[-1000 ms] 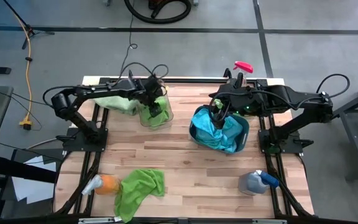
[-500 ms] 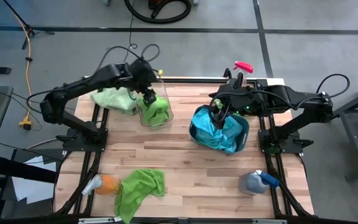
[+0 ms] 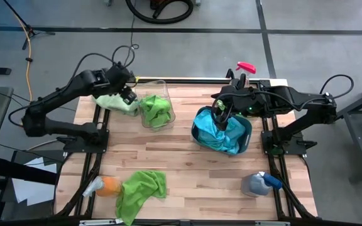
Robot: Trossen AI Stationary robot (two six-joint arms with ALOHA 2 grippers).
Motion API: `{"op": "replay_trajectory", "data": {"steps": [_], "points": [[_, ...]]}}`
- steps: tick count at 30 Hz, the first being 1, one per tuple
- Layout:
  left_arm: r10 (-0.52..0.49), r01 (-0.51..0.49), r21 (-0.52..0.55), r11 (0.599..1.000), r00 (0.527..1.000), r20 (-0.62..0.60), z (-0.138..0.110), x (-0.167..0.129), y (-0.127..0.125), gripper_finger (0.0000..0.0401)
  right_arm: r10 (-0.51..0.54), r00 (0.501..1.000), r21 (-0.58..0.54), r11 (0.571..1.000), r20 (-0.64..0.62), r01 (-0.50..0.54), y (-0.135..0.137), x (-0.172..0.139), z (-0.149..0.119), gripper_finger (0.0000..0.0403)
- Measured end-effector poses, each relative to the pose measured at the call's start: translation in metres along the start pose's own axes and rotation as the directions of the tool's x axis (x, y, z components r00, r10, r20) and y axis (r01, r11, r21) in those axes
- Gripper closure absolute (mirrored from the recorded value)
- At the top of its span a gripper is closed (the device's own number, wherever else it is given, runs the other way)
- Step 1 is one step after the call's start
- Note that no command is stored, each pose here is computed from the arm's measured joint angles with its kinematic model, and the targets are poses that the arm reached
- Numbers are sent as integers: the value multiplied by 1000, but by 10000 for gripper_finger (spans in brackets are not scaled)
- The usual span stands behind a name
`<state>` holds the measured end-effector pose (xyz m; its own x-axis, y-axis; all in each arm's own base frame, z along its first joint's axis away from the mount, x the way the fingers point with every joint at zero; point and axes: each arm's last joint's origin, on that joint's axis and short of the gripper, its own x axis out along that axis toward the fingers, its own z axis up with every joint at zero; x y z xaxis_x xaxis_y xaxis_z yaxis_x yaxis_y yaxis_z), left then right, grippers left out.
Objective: Sort microfiber towel by color & place in baskets
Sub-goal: Put the light green towel into the transparent bin
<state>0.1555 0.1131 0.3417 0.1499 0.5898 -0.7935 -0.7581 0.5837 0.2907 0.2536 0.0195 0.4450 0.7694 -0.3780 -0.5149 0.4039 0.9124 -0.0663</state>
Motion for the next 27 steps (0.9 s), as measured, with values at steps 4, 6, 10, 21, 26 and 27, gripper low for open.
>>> {"op": "replay_trajectory", "data": {"steps": [4,6,10,21,26,27], "points": [[39,-41,-18,999,991,-127,-26,29,3,185,0,1000,-18,1000,0,0,0,0,0,192],[39,-44,-23,999,979,-201,-39,45,3,185,0,1000,-25,1000,-1,0,0,0,0,192],[24,-43,-56,998,951,-307,-60,74,5,185,-3,1000,-34,999,0,3,0,0,0,192],[-5,-27,-106,994,958,-288,-69,102,20,185,-10,1000,-26,1000,2,10,0,0,0,192],[-103,57,-179,982,961,-257,-68,105,28,185,-10,1000,-15,1000,2,10,0,0,0,192],[-113,65,-194,979,962,-249,-68,105,29,185,-10,1000,-8,1000,2,10,0,0,0,192]]}}
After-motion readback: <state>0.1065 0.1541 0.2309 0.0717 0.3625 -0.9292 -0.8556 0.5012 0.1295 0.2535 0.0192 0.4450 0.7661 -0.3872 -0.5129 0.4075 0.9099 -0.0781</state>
